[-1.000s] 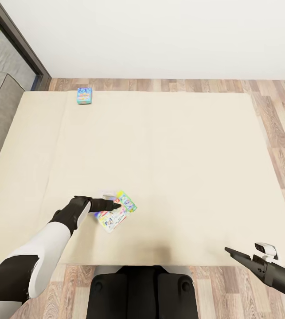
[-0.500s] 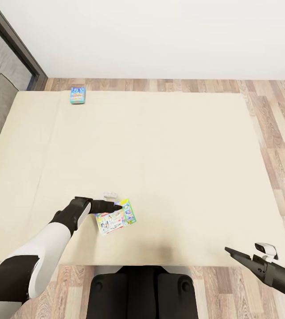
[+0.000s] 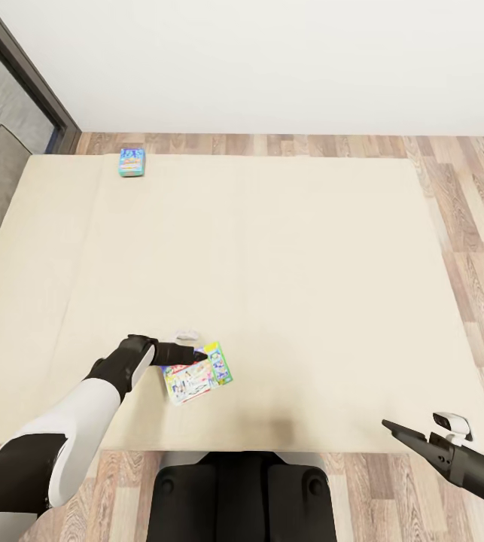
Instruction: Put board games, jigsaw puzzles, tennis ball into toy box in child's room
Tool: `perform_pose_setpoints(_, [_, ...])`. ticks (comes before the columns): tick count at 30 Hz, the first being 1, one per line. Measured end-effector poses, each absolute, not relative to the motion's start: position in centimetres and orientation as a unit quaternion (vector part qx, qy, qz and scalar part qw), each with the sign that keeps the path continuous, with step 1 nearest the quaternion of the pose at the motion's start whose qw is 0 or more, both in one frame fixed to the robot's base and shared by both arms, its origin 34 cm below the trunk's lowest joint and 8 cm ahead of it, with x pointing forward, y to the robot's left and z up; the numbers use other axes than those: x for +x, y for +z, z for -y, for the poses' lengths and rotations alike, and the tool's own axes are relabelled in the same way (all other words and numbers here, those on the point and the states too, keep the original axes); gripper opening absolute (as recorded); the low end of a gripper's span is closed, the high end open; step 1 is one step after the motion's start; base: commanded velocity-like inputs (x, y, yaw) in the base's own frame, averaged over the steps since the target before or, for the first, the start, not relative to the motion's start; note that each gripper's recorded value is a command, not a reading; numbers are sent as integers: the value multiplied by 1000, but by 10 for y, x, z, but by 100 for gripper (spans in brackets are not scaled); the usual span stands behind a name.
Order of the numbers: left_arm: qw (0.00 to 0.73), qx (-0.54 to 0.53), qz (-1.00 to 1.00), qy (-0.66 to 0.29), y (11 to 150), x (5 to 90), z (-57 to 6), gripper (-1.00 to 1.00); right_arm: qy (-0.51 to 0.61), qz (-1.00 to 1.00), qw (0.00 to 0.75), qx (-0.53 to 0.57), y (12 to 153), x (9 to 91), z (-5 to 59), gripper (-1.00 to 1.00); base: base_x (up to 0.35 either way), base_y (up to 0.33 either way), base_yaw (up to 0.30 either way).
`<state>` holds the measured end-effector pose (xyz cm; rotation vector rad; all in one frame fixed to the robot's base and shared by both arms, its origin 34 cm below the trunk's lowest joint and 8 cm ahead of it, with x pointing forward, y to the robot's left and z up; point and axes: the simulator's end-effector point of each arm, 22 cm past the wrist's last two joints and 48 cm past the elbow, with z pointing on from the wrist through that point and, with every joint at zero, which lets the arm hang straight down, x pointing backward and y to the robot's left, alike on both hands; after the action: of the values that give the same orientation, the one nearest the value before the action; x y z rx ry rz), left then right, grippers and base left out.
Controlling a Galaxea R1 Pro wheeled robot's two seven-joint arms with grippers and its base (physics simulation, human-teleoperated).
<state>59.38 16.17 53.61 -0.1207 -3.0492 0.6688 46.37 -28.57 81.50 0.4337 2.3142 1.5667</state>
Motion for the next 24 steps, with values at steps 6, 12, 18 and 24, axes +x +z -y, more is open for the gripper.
perform_pose_setpoints(6, [20, -36, 976, 213, 536, 589, -163, 100, 547, -808, 156, 152, 815, 463, 286, 100, 0, 0, 0])
perform_pose_setpoints(12, [36, -31, 976, 214, 536, 582, -162, 100, 547, -808, 156, 153, 814, 463, 286, 100, 0, 0, 0])
perform_pose_setpoints(18, [38, -30, 974, 222, 538, 582, -159, 100, 547, -808, 156, 153, 814, 463, 286, 100, 0, 0, 0])
perform_pose_setpoints(24, [31, -27, 977, 211, 538, 588, -181, 100, 547, -808, 155, 153, 814, 463, 286, 100, 0, 0, 0])
